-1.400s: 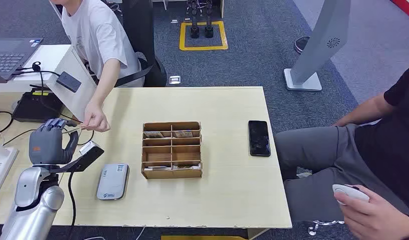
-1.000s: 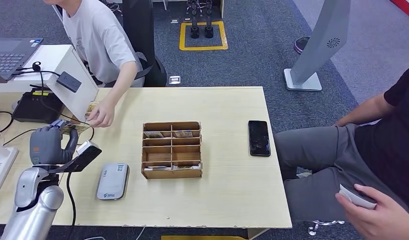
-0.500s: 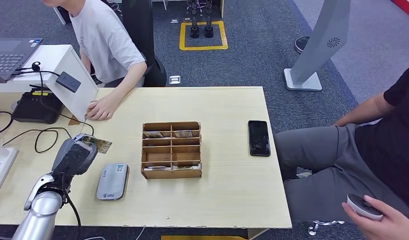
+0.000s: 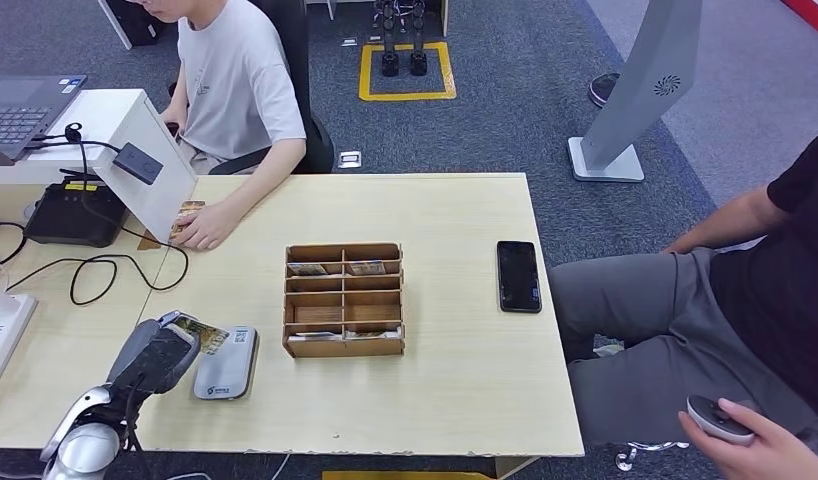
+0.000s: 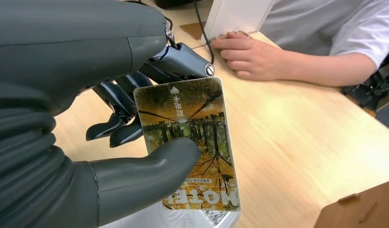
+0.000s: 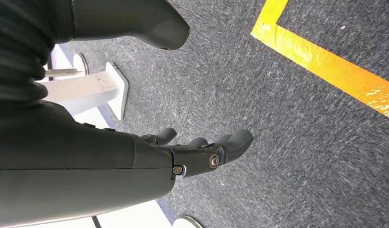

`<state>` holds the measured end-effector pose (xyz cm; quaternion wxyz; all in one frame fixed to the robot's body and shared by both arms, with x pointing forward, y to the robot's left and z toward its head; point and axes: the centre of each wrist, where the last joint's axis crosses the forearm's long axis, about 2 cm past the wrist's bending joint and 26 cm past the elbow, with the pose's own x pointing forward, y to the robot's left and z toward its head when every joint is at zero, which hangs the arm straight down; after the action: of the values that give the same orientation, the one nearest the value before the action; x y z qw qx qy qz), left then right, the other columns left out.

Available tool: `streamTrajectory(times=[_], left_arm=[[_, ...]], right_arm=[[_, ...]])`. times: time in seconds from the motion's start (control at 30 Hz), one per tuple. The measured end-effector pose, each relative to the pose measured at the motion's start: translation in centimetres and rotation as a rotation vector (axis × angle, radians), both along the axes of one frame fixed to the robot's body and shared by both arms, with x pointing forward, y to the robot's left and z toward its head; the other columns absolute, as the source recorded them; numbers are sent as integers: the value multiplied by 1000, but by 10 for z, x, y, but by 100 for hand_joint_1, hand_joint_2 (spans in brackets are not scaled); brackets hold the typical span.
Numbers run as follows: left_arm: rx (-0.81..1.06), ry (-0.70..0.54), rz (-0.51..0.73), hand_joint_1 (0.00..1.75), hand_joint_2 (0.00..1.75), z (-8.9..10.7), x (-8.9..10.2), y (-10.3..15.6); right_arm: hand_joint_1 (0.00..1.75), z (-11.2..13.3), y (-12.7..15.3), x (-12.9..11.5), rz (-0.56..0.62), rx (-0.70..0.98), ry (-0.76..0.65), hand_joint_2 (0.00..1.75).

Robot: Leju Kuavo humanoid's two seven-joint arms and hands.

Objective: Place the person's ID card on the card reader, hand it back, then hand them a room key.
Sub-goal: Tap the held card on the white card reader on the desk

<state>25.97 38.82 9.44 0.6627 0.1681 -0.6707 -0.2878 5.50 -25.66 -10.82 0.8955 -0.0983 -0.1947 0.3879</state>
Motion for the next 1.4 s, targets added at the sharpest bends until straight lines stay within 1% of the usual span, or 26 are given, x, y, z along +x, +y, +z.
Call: streamTrajectory(times=[0.23,0.53,0.73,1.0,1.4], left_arm=[[1,31,-2,175,175,-5,-5,-4],[37,18,25,175,175,-9,-5,-17],[111,-4,73,175,175,-12,-1,-29],[212,-46,140,175,175,-25,6,-50],[222,-18,160,175,175,-37,8,-56]], right_arm=[[0,0,0,0,0,-3,2,175],[0,0,0,2,2,-3,0,175],[0,0,0,2,3,-7,5,175],[0,1,0,4,10,-7,15,175],[0,1,1,5,16,-8,14,175]])
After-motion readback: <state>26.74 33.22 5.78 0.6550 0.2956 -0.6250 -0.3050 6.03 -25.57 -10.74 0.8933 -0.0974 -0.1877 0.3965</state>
